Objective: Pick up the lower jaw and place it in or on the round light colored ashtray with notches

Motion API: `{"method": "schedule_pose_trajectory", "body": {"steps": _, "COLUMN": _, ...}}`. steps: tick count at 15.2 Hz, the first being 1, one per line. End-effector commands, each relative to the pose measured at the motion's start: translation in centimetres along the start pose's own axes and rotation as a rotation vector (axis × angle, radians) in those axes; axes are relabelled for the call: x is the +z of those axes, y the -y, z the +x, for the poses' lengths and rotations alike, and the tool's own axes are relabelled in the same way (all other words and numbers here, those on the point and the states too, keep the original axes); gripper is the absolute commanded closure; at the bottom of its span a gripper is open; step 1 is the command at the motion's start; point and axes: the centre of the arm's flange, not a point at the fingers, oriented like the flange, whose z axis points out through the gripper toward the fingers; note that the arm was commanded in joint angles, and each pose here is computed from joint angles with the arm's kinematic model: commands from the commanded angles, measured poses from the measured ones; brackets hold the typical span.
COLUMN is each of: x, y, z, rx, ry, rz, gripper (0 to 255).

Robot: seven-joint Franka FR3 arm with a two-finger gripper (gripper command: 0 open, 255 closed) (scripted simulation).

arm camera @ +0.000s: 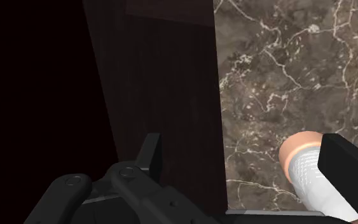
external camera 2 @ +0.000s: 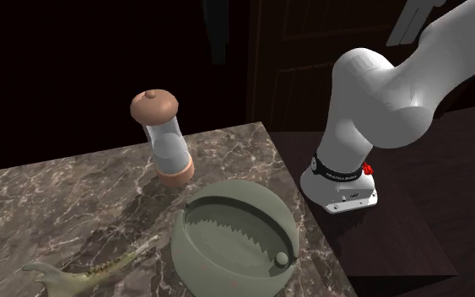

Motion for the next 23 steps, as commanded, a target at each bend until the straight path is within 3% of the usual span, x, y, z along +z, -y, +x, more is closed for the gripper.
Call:
{"method": "schedule_pose_trajectory", "body": {"steps": 1, "x": 0.0, "y": 0.0, "z": 0.0, "rx": 0.000, "ry": 0.000, "rz": 0.000, "gripper": 0}}
{"method": "schedule_pose_trajectory", "body": {"steps": 12, "x": 5.6, "y": 7.1, "z": 9.0, "rx": -0.224, "ry": -0.047, "rz": 0.152, "gripper": 0}}
{"method": "schedule_pose_trajectory", "body": {"steps": 23, "x": 9.5, "y": 16.9, "z": 16.3, "rx": -0.449, "ry": -0.093, "rz": 0.304, "gripper": 0}}
